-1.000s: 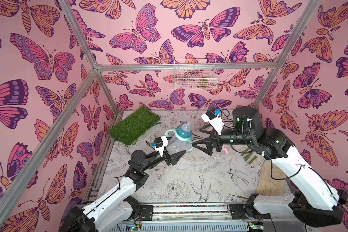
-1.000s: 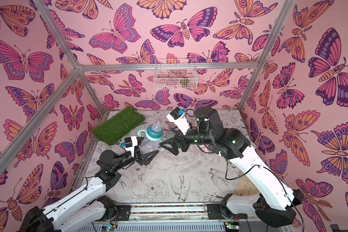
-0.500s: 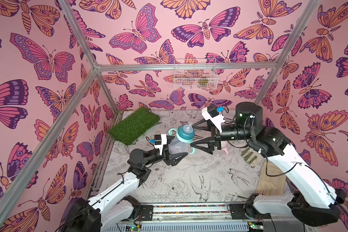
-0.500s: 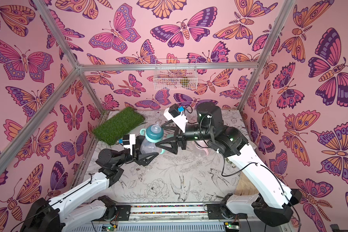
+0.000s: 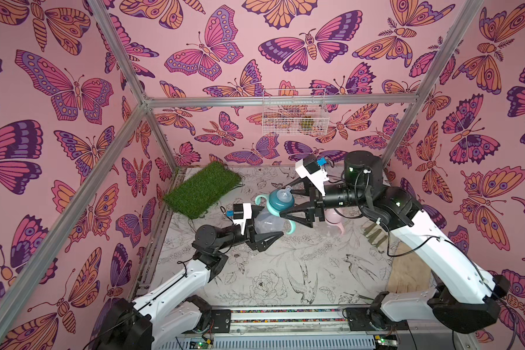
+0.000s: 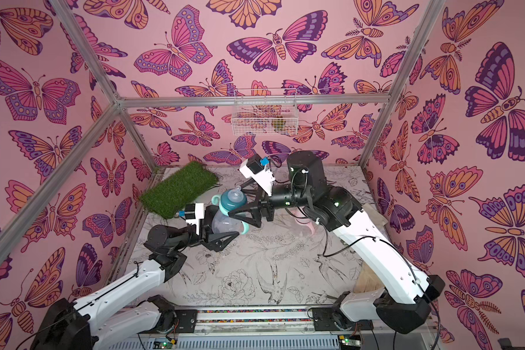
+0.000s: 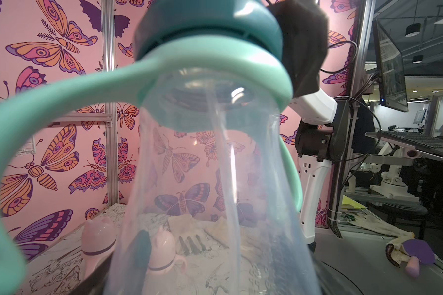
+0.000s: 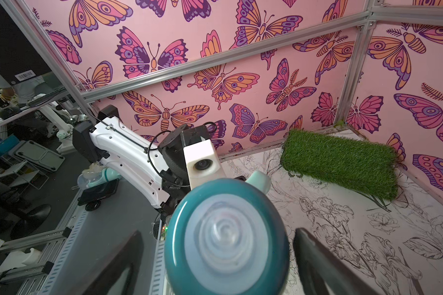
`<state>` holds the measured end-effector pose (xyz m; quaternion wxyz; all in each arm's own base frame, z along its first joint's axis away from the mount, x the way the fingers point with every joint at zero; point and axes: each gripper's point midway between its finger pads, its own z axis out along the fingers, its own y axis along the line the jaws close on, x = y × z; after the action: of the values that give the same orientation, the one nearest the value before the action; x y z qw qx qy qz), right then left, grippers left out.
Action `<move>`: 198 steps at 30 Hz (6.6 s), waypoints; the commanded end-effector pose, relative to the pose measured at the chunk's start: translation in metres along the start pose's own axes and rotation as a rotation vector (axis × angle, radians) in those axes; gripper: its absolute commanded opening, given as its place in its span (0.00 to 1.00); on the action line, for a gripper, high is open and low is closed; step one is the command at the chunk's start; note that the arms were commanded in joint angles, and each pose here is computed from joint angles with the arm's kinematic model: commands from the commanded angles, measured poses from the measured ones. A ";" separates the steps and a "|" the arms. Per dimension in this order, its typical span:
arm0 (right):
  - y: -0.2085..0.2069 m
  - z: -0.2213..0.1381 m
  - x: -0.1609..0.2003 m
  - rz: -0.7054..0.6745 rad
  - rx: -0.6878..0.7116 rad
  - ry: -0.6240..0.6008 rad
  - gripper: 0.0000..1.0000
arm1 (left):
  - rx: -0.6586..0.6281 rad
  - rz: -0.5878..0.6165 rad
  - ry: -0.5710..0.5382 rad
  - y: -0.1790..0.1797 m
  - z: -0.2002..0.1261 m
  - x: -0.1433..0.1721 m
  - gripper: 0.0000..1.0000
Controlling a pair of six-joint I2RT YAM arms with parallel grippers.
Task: Assemble the baby bottles
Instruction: Screw the nipple onto the baby bottle.
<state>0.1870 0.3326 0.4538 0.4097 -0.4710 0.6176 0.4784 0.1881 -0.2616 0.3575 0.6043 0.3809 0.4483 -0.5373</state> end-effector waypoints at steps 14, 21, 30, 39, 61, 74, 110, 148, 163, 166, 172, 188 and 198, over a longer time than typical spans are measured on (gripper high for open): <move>-0.002 0.002 -0.012 0.043 0.003 -0.031 0.65 | 0.002 0.067 -0.055 -0.004 0.001 -0.023 0.00; -0.013 0.006 -0.006 0.123 0.053 -0.023 0.52 | -0.119 0.097 -0.063 0.012 -0.006 -0.023 0.00; -0.042 0.020 0.001 0.314 0.242 -0.058 0.30 | -0.516 0.269 0.032 0.064 -0.035 -0.011 0.00; -0.061 0.045 0.003 0.457 0.368 -0.090 0.03 | -0.784 0.444 0.135 0.095 -0.052 0.000 0.00; -0.053 -0.003 -0.013 0.295 0.524 -0.069 0.92 | -0.902 0.407 0.192 0.110 -0.052 0.007 0.00; -0.018 -0.047 0.000 0.018 0.286 -0.037 0.96 | -0.205 0.063 0.079 0.024 -0.006 -0.015 0.00; -0.001 -0.013 -0.016 0.090 -0.024 -0.092 0.76 | 0.118 -0.033 0.022 -0.011 0.015 -0.035 0.00; -0.026 0.009 -0.006 0.150 0.437 -0.035 0.70 | -0.711 0.266 0.252 0.090 -0.035 0.018 0.00; -0.056 -0.023 -0.001 0.249 0.408 -0.095 0.88 | -0.373 0.231 0.153 0.039 -0.006 0.013 0.00; -0.053 -0.013 0.004 0.263 0.352 -0.075 0.91 | -0.371 0.233 0.133 0.039 -0.005 0.009 0.00; -0.047 0.002 0.009 0.297 0.256 -0.064 0.93 | -0.358 0.234 0.126 0.038 -0.003 0.007 0.00; -0.056 0.022 0.025 0.341 0.231 0.004 0.68 | -0.348 0.219 0.138 0.037 -0.002 0.009 0.00; -0.071 0.019 0.032 0.321 0.316 0.016 0.38 | -0.394 0.161 0.217 0.045 -0.010 0.033 0.88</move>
<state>0.2396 0.3415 0.4062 0.3734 -0.3064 0.7472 0.4565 0.2306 -0.2594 0.3276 0.6621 0.3530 0.5631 -0.3463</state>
